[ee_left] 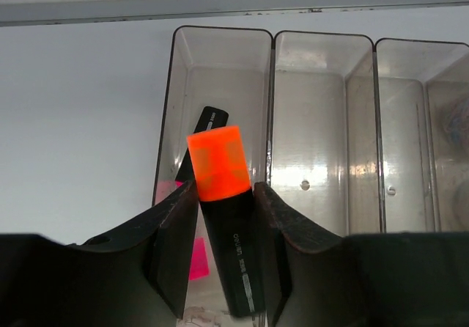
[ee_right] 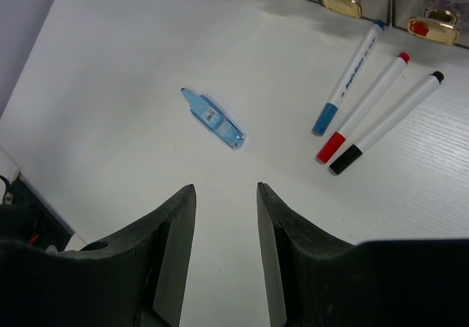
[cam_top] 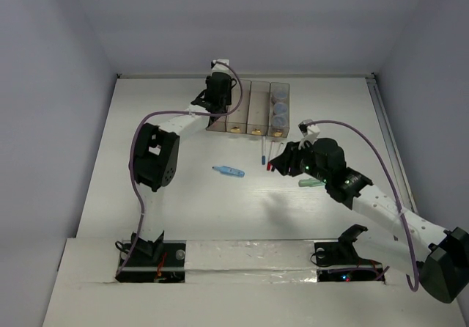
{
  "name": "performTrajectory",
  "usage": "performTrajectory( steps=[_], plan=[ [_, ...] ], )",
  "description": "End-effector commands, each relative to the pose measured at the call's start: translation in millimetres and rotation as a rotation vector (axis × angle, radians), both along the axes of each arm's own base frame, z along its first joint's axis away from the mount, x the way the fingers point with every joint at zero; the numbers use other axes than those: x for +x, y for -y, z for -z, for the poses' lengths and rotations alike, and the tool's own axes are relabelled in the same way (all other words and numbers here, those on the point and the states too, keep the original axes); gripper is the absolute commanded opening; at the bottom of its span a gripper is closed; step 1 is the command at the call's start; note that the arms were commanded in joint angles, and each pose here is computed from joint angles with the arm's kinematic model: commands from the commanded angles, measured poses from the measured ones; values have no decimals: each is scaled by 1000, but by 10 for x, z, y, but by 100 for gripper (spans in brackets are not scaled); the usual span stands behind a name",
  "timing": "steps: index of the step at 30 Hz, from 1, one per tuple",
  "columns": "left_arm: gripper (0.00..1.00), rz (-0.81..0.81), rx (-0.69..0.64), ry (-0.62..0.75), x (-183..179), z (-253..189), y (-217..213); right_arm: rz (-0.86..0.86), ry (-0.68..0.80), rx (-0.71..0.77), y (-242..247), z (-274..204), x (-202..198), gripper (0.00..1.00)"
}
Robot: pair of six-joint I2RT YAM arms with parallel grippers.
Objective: Sort the stationery into containers
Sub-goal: Place the pen in the storage box.
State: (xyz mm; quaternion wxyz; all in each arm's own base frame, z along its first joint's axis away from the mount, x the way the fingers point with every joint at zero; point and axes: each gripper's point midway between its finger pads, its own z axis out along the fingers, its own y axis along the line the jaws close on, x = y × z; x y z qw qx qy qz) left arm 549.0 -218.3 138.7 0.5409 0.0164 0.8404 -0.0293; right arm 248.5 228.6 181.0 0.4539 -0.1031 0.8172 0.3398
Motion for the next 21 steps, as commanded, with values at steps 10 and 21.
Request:
performTrajectory(
  steps=[10, 21],
  plan=[
    [57, -14, -64, 73, -37, -413, -27, 28, 7, -46, 92, -89, 16, 51],
    [47, 117, -412, 162, -1383, -1140, 367, 258, -127, -207, 323, 423, 351, 3]
  ],
)
